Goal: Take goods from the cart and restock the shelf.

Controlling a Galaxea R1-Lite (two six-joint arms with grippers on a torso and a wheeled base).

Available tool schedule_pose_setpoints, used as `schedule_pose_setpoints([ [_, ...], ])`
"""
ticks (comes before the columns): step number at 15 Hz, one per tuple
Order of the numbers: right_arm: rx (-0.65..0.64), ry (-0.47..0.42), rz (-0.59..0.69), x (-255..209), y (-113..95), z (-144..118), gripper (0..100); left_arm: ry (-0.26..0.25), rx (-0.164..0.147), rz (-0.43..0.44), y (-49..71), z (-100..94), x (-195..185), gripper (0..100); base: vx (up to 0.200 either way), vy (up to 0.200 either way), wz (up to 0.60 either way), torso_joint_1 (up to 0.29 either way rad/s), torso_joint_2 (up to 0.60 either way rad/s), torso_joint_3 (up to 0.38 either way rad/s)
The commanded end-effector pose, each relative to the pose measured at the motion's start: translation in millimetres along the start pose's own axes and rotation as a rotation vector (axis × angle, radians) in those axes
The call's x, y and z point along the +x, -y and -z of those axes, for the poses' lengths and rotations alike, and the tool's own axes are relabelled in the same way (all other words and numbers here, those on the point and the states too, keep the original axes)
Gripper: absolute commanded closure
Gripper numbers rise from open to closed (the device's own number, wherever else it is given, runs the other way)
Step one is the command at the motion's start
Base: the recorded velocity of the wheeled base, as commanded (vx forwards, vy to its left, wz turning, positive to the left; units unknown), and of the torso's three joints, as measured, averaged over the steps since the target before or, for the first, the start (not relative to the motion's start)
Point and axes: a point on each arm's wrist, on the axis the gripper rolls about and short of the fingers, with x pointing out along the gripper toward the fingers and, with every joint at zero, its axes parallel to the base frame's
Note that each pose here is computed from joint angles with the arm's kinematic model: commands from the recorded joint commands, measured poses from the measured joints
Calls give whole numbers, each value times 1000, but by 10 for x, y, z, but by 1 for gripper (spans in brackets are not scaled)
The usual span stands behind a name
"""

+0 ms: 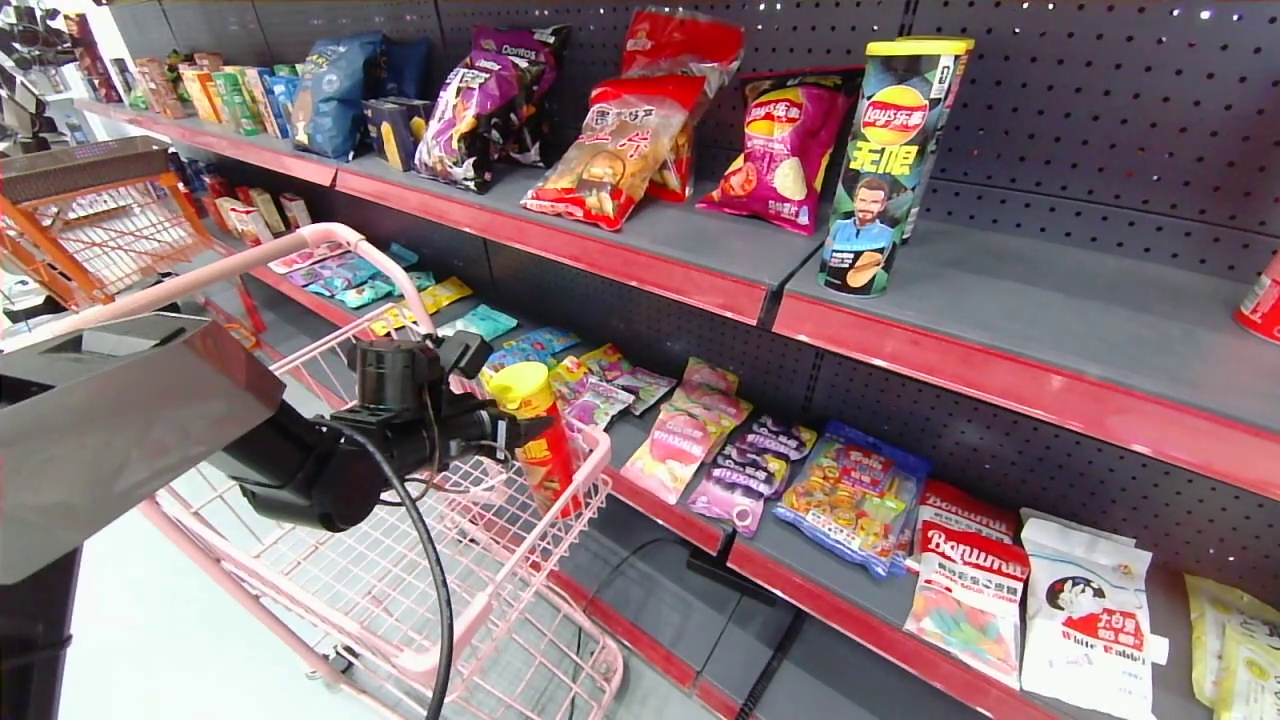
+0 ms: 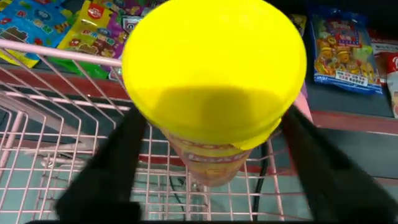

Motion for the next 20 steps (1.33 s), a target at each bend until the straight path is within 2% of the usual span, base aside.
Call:
schedule_pose_setpoints([
  [1, 0, 1, 0, -1, 0, -3, 0, -3, -3, -3, 15, 17, -34, 100, 0, 0, 0, 0, 0, 0],
  [3, 1, -1, 0, 0, 0, 2, 0, -1, -8, -9, 43, -40, -203, 100, 0, 0, 0, 0, 0, 0],
  [5, 1, -1, 0, 0, 0, 2, 0, 13, -22, -41, 0, -101, -480, 100, 0, 0, 0, 0, 0, 0],
  [6, 1, -1, 0, 0, 0, 2, 0, 60, -15, -55, 6, -269, -662, 100, 0, 0, 0, 0, 0, 0],
  [7, 1, -2, 0, 1, 0, 1, 0, 131, -32, -72, 27, -517, -884, 100, 0, 0, 0, 0, 0, 0],
  [8, 1, -1, 0, 0, 0, 2, 0, 173, -53, -81, 93, -745, -1166, 100, 0, 0, 0, 0, 0, 0],
  [9, 1, -2, 0, 1, 0, 1, 0, 181, -66, -92, 187, -922, -1518, 100, 0, 0, 0, 0, 0, 0],
  [10, 3, -1, 0, 0, 0, 2, 0, 180, -75, -102, 306, -1033, -1879, 100, 0, 0, 0, 0, 0, 0],
  [11, 3, -2, 0, 1, 0, 1, 0, 197, -71, -115, 443, -1090, -2239, 100, 0, 0, 0, 0, 0, 0],
  [13, 3, -1, 0, 0, 0, 2, 0, 263, -39, -122, 722, -1039, -2788, 100, 0, 0, 0, 0, 0, 0],
  [14, 3, -2, 0, 1, 0, 1, 0, 290, -26, -123, 882, -936, -3077, 100, 0, 0, 0, 0, 0, 0],
  [17, 3, 1, 0, -1, 0, -3, 0, 296, -19, -122, 1223, -593, -3663, 100, 0, 0, 0, 0, 0, 0],
  [20, 4, -2, 0, 1, 0, 1, 0, 352, 7, -140, 1377, -328, -3918, 100, 0, 0, 0, 93, -313, -194],
])
